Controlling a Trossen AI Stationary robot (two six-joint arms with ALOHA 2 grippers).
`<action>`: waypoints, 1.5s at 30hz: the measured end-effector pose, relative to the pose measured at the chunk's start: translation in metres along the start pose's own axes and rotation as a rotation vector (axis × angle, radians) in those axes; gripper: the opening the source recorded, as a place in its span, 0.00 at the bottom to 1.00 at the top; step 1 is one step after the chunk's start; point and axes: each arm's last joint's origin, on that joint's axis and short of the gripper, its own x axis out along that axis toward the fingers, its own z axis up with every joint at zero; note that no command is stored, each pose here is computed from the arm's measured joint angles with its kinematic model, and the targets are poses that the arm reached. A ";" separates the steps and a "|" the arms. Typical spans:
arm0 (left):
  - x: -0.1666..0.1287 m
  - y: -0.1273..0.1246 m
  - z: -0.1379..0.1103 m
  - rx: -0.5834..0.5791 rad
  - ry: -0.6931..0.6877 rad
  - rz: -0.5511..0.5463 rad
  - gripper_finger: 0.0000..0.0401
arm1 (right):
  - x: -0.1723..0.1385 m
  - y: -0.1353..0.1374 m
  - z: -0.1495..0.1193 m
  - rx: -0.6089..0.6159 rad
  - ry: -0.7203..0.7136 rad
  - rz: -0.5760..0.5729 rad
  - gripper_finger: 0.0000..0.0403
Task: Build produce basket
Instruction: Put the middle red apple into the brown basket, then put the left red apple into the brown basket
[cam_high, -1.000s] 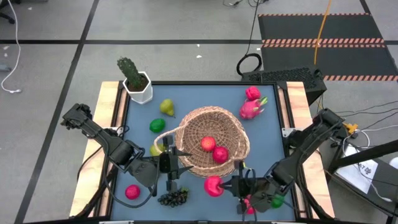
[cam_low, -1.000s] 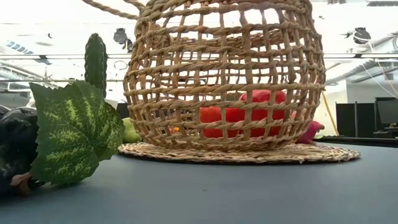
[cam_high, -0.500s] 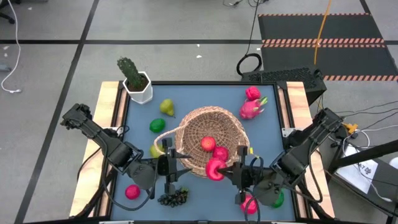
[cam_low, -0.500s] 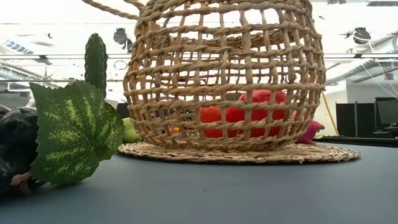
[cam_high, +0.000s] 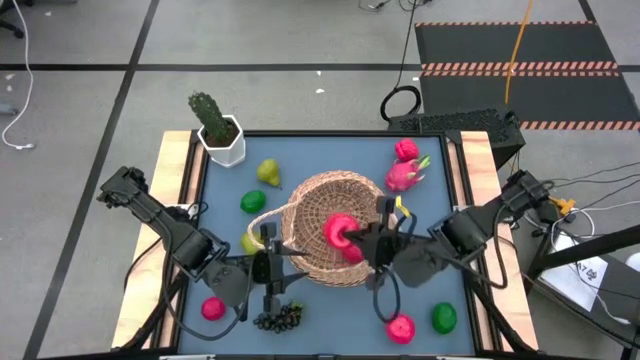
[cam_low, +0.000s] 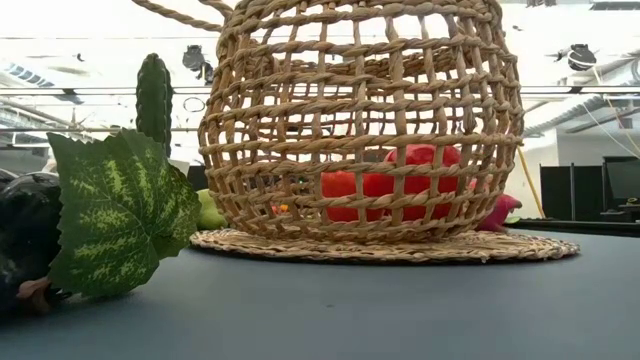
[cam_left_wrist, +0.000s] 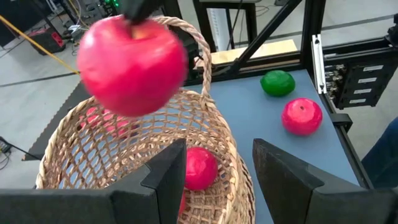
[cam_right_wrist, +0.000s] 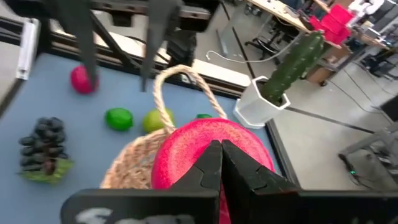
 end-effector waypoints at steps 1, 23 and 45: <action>0.000 0.000 0.000 0.001 -0.001 -0.001 0.46 | 0.002 -0.003 0.000 -0.003 0.004 -0.004 0.00; -0.003 -0.004 -0.001 0.010 -0.003 -0.013 0.46 | 0.077 -0.053 -0.051 0.089 0.293 -0.049 0.00; -0.005 -0.007 -0.001 0.027 -0.005 -0.023 0.46 | 0.124 -0.050 -0.115 0.150 0.419 0.023 0.00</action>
